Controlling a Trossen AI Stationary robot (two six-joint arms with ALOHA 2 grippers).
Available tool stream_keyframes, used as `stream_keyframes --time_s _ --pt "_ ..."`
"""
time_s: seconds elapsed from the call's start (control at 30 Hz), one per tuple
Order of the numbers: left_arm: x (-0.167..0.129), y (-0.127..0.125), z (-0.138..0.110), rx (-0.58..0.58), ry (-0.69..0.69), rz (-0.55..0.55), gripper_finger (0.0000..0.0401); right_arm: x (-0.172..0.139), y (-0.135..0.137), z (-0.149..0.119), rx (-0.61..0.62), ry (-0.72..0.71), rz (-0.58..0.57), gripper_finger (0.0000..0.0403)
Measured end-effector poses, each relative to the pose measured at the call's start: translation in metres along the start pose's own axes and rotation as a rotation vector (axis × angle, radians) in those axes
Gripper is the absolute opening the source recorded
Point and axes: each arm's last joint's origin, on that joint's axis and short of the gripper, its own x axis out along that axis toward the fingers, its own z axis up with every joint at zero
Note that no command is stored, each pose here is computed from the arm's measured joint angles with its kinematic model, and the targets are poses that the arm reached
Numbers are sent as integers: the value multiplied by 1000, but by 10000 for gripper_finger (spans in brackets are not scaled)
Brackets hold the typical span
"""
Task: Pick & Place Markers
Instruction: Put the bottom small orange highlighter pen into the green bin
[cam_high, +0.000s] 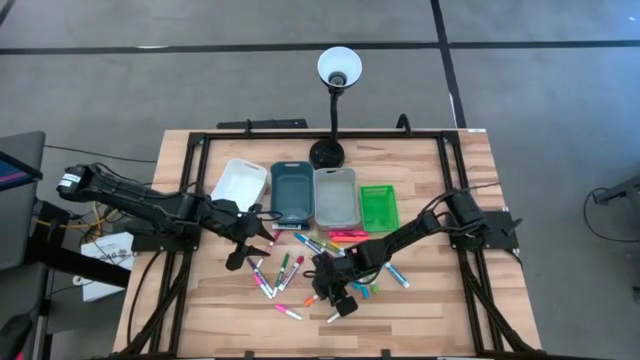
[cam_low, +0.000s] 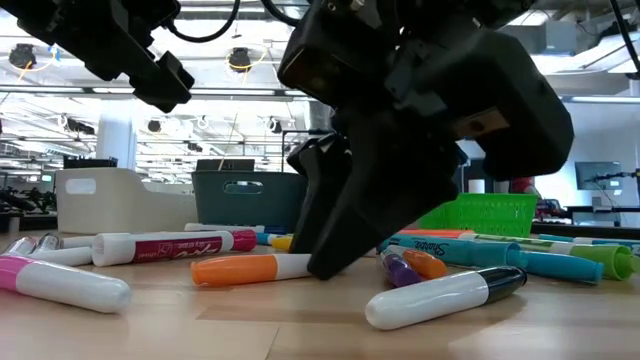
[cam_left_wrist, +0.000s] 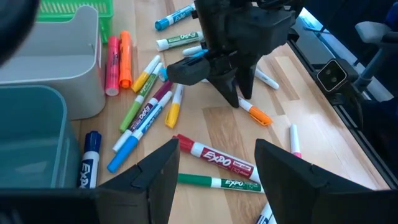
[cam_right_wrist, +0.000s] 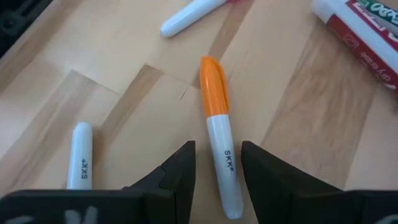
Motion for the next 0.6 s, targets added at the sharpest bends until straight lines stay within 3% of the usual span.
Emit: stream_keyframes --time_s 0.17,0.4,0.6 --pt "0 0 0 0 1 0 206 0 0 0 -20 6 -16 100" --pt "0 0 0 -1 1 0 206 -3 -6 0 -19 -3 -24 18" --pt "0 0 0 -1 0 0 206 -22 -10 14 -41 -64 -87 42"
